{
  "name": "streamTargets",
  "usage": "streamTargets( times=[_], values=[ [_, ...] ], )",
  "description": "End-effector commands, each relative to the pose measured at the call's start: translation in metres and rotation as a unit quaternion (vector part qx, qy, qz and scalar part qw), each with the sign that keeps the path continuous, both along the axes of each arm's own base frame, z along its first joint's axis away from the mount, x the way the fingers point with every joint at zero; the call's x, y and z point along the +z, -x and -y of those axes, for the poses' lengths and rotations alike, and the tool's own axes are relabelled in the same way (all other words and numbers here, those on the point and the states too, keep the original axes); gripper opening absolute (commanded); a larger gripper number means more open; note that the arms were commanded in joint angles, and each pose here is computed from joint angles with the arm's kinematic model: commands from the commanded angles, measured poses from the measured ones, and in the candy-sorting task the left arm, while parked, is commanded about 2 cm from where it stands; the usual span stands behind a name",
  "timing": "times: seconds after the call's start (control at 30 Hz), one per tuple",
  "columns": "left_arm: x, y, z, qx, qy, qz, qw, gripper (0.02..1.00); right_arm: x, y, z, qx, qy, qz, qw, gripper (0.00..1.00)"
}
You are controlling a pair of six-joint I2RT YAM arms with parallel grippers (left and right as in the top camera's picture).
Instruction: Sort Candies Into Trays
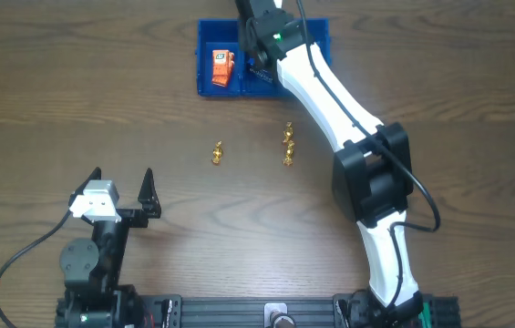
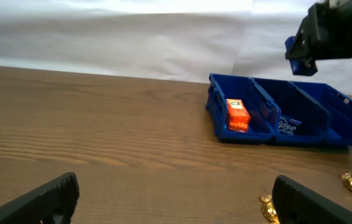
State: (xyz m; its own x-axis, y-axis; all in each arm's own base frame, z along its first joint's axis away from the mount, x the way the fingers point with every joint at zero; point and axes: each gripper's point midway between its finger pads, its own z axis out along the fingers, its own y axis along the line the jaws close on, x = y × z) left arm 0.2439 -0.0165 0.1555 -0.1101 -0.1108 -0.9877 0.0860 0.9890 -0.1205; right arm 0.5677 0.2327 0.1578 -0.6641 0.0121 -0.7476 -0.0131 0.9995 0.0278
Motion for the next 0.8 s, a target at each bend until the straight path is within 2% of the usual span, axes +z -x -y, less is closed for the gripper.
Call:
streamTargets(
  times=[0.03,0.07,0.1,0.13,0.17,0.2,0.23,0.27,0.47,0.57,0.7,0.8],
  values=[
    [-0.017,0.001,0.002,-0.006,-0.005,-0.023,1.0,0.998,-0.01,-0.01,0.011,-0.011,0.01,0.002,1.0,0.036],
    [-0.017,0.001,0.002,-0.006,-0.005,-0.023,1.0,0.998,-0.01,-0.01,0.011,-0.011,0.01,0.001,1.0,0.04],
    [-0.017,0.001,0.002,-0.006,-0.005,-0.023,1.0,0.998,-0.01,-0.01,0.011,-0.011,0.01,0.002,1.0,0.11],
    [-0.017,0.001,0.002,-0.006,-0.005,-0.023,1.0,0.998,-0.01,-0.01,0.011,-0.011,0.01,0.002,1.0,0.244],
    [-0.017,0.001,0.002,-0.006,-0.005,-0.023,1.0,0.998,-0.01,-0.01,0.011,-0.011,0.01,0.002,1.0,0.467],
    [-0.017,0.001,0.002,-0.006,-0.005,-0.023,1.0,0.998,-0.01,-0.01,0.011,-0.011,0.01,0.001,1.0,0.814],
    [-0.017,0.001,0.002,-0.006,-0.005,-0.023,1.0,0.998,-0.01,-0.01,0.011,-0.011,0.01,0.002,1.0,0.956],
    [-0.017,0.001,0.002,-0.006,-0.005,-0.023,1.0,0.998,-0.01,-0.01,0.01,-0.01,0.009,0.003,1.0,0.998],
    [-0.017,0.001,0.002,-0.006,-0.005,-0.023,1.0,0.998,-0.008,-0.008,0.011,-0.01,0.011,0.0,1.0,0.998],
    [-0.017,0.001,0.002,-0.006,-0.005,-0.023,1.0,0.998,0.02,0.005,0.005,0.006,0.017,0.009,1.0,0.998],
    [-0.017,0.001,0.002,-0.006,-0.005,-0.023,1.0,0.998,0.075,0.064,-0.021,0.045,0.025,0.0,0.999,0.998],
    [-0.017,0.001,0.002,-0.006,-0.005,-0.023,1.0,0.998,0.07,0.126,-0.044,0.067,0.037,-0.066,0.995,0.998]
  ],
)
